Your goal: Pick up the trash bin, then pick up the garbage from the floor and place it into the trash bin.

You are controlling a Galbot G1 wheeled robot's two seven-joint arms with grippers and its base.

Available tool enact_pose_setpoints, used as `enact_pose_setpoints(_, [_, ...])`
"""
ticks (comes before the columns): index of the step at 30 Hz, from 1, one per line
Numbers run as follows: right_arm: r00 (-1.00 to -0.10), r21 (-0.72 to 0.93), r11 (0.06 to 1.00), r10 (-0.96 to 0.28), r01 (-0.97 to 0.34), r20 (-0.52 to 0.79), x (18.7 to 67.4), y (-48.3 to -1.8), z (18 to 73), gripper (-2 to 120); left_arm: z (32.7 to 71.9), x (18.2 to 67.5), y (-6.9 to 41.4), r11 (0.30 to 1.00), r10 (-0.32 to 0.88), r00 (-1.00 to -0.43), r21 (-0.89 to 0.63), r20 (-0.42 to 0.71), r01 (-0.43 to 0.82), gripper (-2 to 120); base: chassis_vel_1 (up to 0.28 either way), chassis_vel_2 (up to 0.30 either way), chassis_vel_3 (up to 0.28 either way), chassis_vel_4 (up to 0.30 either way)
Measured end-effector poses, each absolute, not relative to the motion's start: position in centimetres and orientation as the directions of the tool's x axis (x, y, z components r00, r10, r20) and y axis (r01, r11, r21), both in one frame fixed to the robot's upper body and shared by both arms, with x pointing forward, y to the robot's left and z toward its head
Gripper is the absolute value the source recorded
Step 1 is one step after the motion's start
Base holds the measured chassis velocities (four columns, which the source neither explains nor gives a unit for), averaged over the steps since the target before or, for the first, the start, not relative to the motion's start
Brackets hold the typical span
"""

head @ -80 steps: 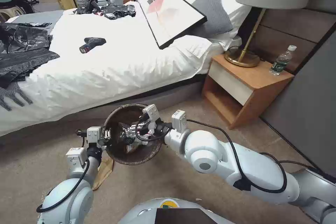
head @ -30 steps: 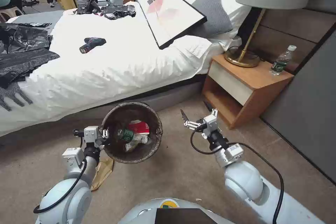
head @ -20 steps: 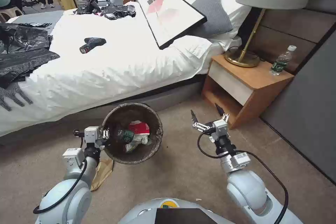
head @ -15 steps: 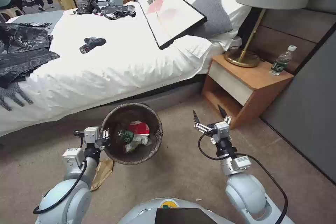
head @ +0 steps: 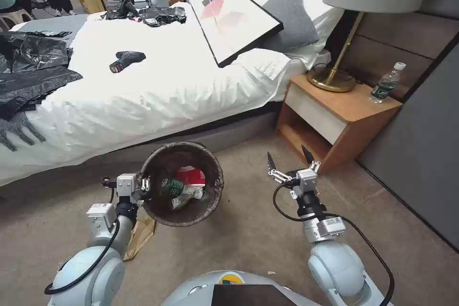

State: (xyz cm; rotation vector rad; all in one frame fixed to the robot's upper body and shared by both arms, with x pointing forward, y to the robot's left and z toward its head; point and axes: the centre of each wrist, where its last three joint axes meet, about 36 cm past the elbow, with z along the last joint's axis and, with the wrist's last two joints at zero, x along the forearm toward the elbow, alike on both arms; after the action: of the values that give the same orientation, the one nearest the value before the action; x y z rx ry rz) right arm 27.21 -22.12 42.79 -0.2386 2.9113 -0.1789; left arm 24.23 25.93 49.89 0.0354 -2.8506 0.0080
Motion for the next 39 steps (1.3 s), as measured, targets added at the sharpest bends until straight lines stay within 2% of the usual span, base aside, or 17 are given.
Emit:
enact_pose_setpoints(12, [-0.967,-0.133,0.981,-0.166,-0.142,-0.192,27.38,-22.21,42.56,100,49.98,24.20,25.89,1.000,-0.026,-0.958,0.000,0.287,-0.027,3,0.030,0.037,0.035,0.035])
enact_pose_setpoints(39, [-0.971,-0.130,0.982,-0.160,-0.138,-0.178,27.68,-22.24,42.14,100,50.12,24.10,25.88,1.000,-0.024,-0.957,-0.001,0.288,-0.025,3,0.109,0.108,0.119,0.111])
